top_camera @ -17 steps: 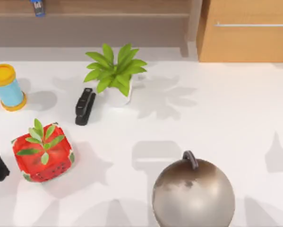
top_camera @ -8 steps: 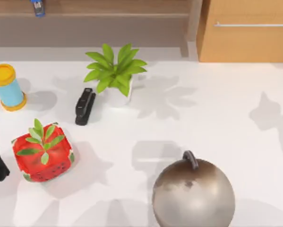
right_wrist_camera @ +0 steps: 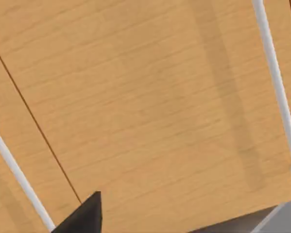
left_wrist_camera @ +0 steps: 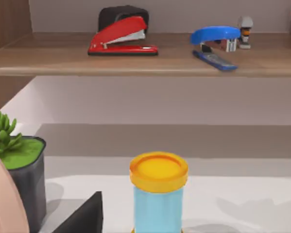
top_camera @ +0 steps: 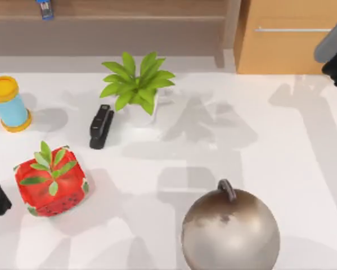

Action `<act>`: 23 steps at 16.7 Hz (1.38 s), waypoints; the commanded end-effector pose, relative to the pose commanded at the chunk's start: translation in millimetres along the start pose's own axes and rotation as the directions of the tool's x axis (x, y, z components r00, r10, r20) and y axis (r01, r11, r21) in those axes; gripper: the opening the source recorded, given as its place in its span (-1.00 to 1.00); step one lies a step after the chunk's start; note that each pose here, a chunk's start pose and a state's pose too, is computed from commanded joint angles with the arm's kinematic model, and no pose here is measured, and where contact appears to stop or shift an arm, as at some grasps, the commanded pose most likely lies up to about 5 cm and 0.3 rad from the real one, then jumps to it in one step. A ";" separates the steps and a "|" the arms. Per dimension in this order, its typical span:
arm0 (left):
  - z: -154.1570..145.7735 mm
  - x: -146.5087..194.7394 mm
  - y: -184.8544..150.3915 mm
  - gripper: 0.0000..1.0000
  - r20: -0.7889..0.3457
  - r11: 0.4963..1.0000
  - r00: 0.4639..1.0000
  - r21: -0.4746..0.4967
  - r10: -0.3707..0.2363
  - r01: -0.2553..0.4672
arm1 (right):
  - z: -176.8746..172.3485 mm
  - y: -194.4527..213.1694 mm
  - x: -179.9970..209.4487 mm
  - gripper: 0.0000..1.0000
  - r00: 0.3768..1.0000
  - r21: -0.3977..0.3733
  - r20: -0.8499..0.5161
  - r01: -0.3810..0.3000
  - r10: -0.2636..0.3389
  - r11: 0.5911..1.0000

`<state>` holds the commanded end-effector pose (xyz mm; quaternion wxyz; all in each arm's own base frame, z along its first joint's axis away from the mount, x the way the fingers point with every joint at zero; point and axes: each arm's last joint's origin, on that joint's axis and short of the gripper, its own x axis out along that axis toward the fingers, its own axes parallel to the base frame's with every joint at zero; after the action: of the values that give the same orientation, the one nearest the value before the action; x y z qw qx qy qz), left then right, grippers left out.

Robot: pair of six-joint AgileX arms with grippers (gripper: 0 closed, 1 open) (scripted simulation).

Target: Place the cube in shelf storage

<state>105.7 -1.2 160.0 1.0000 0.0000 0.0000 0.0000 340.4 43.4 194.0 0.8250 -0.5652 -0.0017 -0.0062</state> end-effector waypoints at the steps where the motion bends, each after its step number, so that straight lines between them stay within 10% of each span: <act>1: 0.0 0.0 0.0 1.00 0.000 1.000 1.000 0.000 0.000 0.000 | -0.6 13.5 12.8 1.00 1.000 -0.058 0.000 -0.001 0.001 0.998; 9: 0.0 0.0 0.0 1.00 0.000 1.000 1.000 0.000 0.000 0.000 | -12.4 103.6 62.8 1.00 1.000 -0.349 -0.005 -0.009 0.008 0.937; 23: 0.0 0.0 0.0 1.00 0.000 1.000 1.000 0.000 0.000 0.000 | -13.3 108.2 89.0 1.00 1.000 -0.361 -0.005 -0.010 0.009 0.932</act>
<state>105.7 -1.2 160.0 1.0000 0.0000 0.0000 0.0000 430.6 69.3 89.2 0.7071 -0.7071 0.0035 -0.0035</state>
